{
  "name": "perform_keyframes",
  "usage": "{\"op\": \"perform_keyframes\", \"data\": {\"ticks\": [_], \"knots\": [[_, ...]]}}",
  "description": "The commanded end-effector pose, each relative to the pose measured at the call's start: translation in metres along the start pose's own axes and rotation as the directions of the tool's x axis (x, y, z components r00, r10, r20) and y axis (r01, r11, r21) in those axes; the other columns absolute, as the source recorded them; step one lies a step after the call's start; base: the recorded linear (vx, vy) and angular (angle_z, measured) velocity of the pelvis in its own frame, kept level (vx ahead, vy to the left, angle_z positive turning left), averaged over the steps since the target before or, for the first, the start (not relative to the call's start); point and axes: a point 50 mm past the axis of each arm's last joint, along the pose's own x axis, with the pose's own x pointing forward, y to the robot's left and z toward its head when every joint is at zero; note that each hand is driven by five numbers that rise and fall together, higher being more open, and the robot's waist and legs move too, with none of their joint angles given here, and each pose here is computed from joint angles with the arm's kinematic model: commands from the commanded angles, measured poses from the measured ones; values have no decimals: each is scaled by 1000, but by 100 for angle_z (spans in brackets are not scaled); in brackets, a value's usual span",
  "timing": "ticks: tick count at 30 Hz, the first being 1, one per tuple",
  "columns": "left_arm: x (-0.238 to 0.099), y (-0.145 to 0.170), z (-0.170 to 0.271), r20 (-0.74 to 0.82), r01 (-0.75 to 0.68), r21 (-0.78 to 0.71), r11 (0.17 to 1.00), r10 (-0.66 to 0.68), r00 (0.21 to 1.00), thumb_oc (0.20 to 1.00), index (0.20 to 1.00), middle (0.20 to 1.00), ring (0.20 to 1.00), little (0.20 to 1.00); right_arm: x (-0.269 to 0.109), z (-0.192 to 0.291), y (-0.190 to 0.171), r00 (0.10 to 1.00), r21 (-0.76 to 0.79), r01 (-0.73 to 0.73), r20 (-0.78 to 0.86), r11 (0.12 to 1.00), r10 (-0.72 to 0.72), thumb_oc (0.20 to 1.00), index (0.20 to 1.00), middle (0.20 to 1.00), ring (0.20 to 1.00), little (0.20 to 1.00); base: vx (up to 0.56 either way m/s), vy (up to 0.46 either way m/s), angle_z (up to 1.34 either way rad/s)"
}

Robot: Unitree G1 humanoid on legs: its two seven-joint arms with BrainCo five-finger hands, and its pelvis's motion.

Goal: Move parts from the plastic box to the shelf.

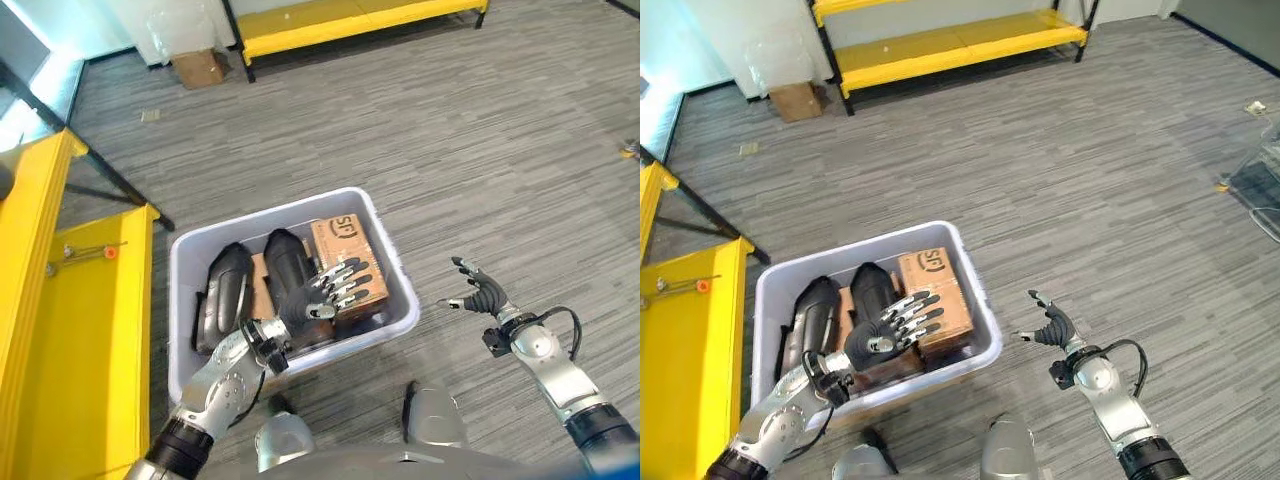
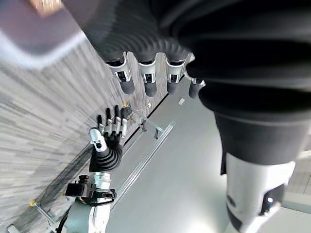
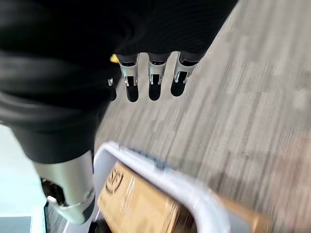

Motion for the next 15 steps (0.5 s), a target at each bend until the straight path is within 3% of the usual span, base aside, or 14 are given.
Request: {"op": "perform_keyframes", "data": {"ticks": [1,8,15], "knots": [[-3,-15,12,43,56,78,995,-59,997,1000,1000,1000,1000,1000,7,40,-10,978,11,58,199,998,-59,1000,1000,1000,1000,1000,138,152,21],[3,-20,29,90,78,140,987,-91,992,1000,1000,1000,1000,1000,18,80,-16,940,-67,71,339,995,-44,1000,1000,1000,1000,1000,-64,31,8],[11,-8,47,160,-74,164,984,48,986,1000,1000,1000,1000,1000,41,114,-15,939,-87,74,341,993,-40,1000,1000,1000,1000,1000,-63,26,18]]}}
